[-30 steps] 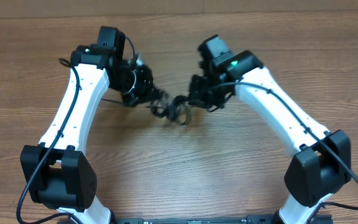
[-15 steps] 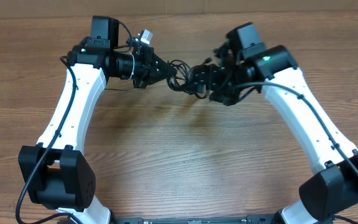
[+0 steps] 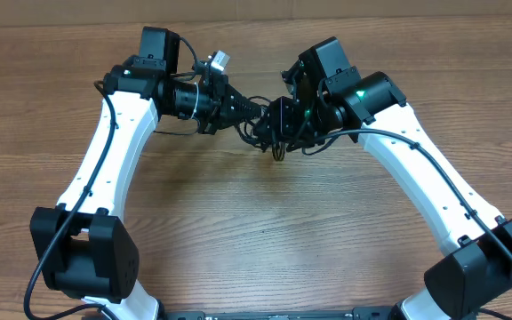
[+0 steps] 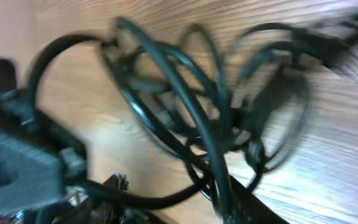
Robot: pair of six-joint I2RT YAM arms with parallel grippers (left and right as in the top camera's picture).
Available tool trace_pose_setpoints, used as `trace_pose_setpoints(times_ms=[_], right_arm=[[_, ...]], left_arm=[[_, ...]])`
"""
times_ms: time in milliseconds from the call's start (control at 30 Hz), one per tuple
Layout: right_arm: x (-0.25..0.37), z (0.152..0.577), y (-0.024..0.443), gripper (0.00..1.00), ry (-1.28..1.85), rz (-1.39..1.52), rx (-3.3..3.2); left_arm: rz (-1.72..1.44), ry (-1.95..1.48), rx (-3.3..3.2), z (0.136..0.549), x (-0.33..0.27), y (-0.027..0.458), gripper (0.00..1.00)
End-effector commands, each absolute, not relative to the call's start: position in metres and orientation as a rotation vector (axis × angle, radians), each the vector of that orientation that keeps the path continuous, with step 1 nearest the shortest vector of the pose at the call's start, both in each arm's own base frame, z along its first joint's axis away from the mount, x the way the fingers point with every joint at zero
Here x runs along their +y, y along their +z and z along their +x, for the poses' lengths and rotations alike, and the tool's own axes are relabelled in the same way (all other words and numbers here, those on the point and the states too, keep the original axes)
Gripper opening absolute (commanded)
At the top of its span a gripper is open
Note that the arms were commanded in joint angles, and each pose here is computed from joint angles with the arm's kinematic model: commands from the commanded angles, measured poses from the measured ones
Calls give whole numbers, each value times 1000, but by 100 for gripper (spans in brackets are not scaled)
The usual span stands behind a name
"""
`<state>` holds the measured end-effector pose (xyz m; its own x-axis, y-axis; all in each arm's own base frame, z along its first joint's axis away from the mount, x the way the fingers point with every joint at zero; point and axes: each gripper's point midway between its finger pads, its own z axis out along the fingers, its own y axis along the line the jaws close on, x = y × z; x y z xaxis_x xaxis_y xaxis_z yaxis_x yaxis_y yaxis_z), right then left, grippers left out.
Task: Untangle cables
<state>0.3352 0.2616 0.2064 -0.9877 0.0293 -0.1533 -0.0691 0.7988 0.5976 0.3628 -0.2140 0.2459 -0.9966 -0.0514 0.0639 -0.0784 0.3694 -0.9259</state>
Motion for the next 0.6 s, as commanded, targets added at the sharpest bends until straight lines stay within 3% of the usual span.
trace_pose_setpoints(times_ms=[0, 333, 367, 433, 467, 500, 567], right_arm=[[242, 351, 208, 42, 858, 35, 2795], [233, 359, 209, 44, 854, 70, 2778], [232, 357, 208, 59, 851, 73, 2787], [232, 356, 207, 72, 847, 77, 2796], [232, 356, 207, 92, 847, 77, 2797], [232, 356, 207, 100, 847, 77, 2796], [231, 357, 208, 100, 850, 110, 2796]], left_arm=[[34, 1836, -2525, 354, -219, 268, 4], [28, 1805, -2550, 352, -218, 262, 4], [77, 1708, -2639, 357, -213, 249, 4], [255, 1323, -2893, 367, -186, 205, 4], [383, 1018, -3024, 370, -164, 177, 4], [432, 864, -3081, 372, -154, 165, 6], [426, 725, -3160, 378, -150, 153, 11]])
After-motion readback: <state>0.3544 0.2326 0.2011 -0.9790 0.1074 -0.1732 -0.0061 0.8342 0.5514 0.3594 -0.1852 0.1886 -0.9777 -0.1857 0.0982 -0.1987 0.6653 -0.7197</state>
